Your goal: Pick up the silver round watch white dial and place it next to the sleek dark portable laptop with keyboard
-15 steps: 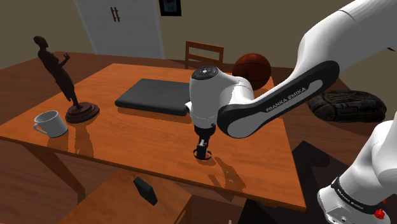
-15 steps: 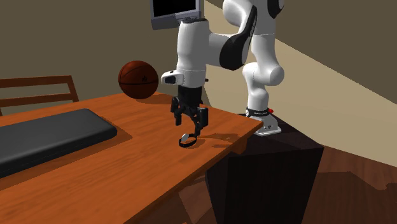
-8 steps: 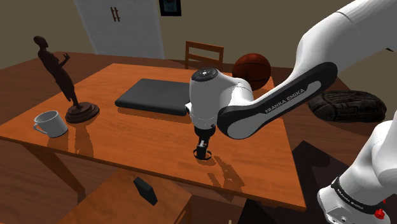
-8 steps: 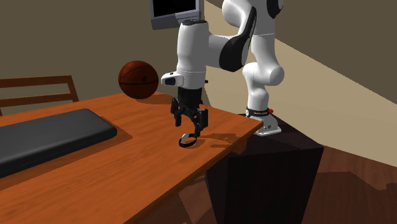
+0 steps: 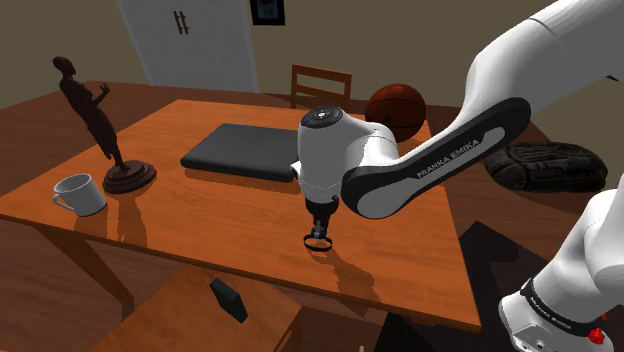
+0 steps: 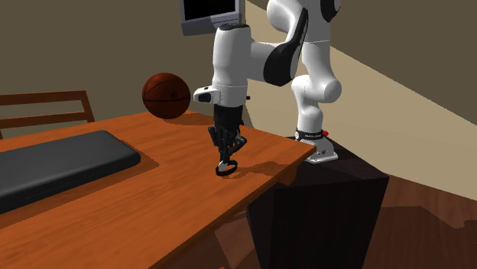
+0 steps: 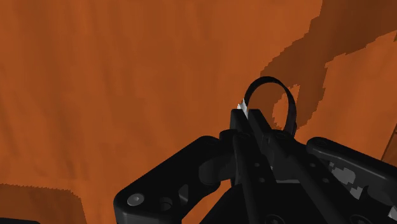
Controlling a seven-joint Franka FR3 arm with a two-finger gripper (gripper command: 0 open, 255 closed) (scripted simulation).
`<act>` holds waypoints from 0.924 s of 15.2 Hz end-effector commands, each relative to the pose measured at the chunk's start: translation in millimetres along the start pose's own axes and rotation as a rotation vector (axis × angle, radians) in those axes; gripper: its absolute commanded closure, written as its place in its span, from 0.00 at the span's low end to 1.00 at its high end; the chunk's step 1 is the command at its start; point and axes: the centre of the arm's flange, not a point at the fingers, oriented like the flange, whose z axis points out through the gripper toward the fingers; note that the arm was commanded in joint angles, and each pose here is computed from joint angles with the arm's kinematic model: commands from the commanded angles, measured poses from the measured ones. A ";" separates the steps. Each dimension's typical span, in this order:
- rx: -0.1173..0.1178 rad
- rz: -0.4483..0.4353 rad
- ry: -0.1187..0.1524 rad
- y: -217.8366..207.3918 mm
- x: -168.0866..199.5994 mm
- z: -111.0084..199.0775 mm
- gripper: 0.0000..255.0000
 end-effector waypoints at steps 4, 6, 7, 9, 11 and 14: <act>0.000 0.001 -0.001 1.5 0.1 -10.1 1.00; 0.000 0.001 -0.001 2.6 0.3 -20.6 1.00; 0.000 0.001 -0.001 3.1 0.3 -25.9 1.00; 0.000 0.001 -0.001 4.2 0.5 -36.4 1.00; 0.000 0.001 -0.001 5.3 0.6 -46.9 1.00; 0.000 0.001 -0.001 7.0 0.8 -62.6 1.00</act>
